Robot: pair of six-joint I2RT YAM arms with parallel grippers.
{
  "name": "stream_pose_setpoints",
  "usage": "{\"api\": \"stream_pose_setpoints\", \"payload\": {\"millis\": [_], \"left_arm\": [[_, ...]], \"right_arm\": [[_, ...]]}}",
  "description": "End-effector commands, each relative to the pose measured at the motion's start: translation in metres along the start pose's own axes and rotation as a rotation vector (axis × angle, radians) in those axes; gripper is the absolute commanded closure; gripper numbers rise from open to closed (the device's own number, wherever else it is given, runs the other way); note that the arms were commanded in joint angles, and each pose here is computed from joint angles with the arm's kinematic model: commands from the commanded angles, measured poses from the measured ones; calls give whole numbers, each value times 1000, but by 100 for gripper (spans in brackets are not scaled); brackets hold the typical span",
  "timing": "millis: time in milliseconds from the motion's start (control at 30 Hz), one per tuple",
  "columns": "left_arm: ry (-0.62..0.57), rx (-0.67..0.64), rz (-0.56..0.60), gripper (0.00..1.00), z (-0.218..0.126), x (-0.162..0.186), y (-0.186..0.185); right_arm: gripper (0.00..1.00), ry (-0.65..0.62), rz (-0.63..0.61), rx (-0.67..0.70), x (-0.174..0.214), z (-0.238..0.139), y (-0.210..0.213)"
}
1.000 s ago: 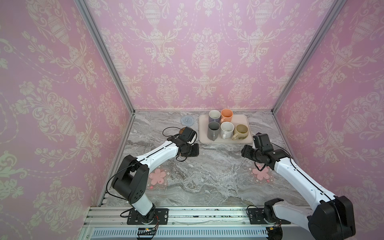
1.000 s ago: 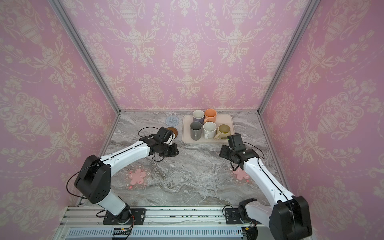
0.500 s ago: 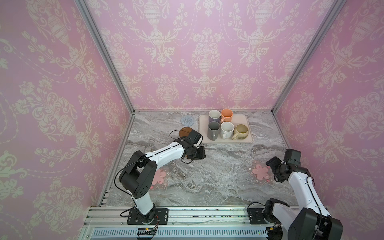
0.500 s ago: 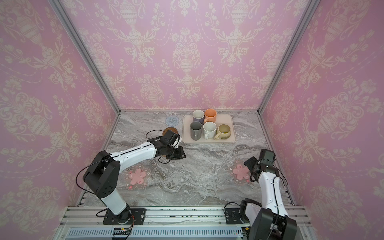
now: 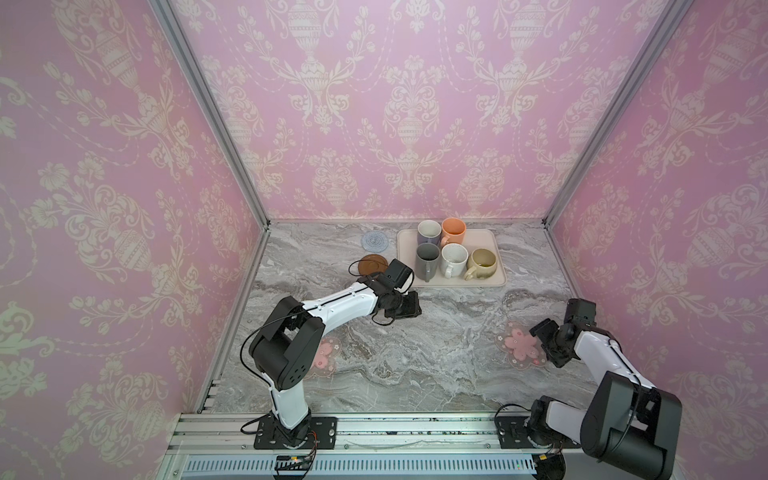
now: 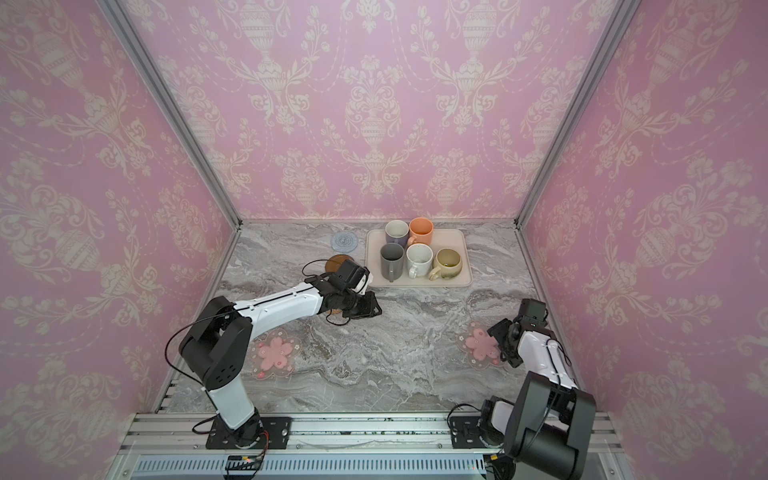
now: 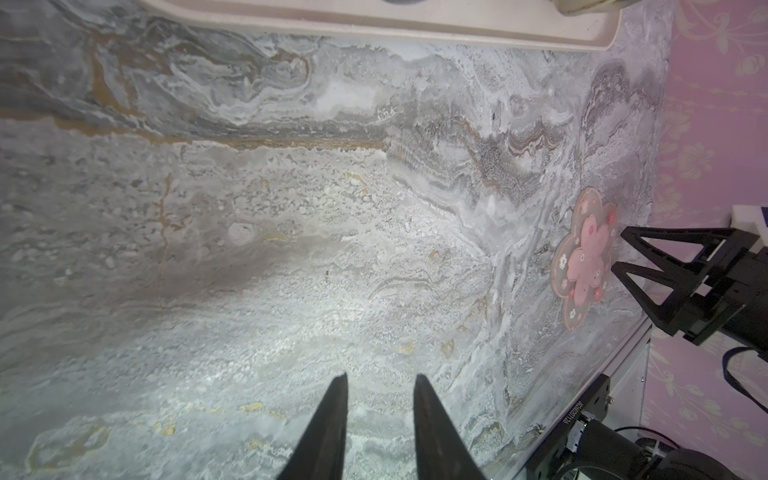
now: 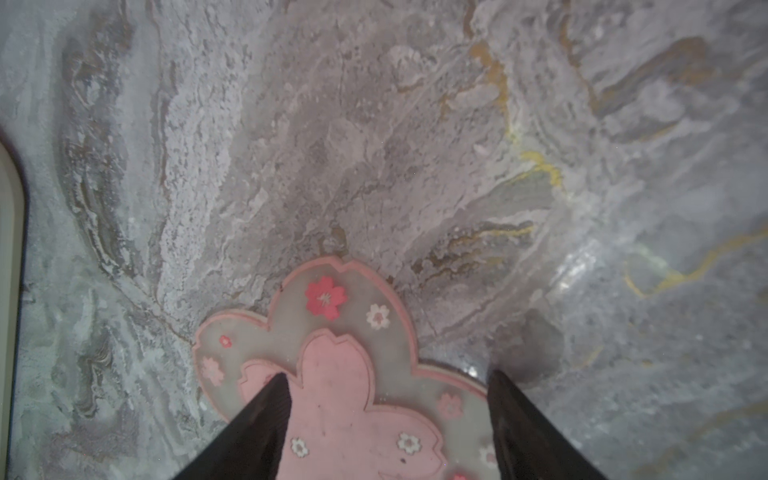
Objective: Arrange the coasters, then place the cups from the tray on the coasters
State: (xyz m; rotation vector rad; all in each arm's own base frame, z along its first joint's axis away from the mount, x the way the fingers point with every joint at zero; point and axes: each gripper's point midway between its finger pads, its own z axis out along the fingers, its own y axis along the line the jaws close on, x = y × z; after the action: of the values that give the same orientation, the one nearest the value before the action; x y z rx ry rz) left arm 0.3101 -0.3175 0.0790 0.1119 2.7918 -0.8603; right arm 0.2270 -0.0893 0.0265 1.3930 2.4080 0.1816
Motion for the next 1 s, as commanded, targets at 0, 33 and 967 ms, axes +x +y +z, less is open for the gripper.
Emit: {"api": "stream_pose_setpoints", "payload": {"millis": [0,33,967], "left_arm": [[11,35,-10,70,8,-2,-12],[16,35,-9,70,10,-2,-12],[54,44,105,69,-14,0,-22]], "right_arm": [[27,29,-43,-5,7,4,-2],[27,29,-39,-4,9,4,-4],[29,118,-131,-106,49,-7,15]]}}
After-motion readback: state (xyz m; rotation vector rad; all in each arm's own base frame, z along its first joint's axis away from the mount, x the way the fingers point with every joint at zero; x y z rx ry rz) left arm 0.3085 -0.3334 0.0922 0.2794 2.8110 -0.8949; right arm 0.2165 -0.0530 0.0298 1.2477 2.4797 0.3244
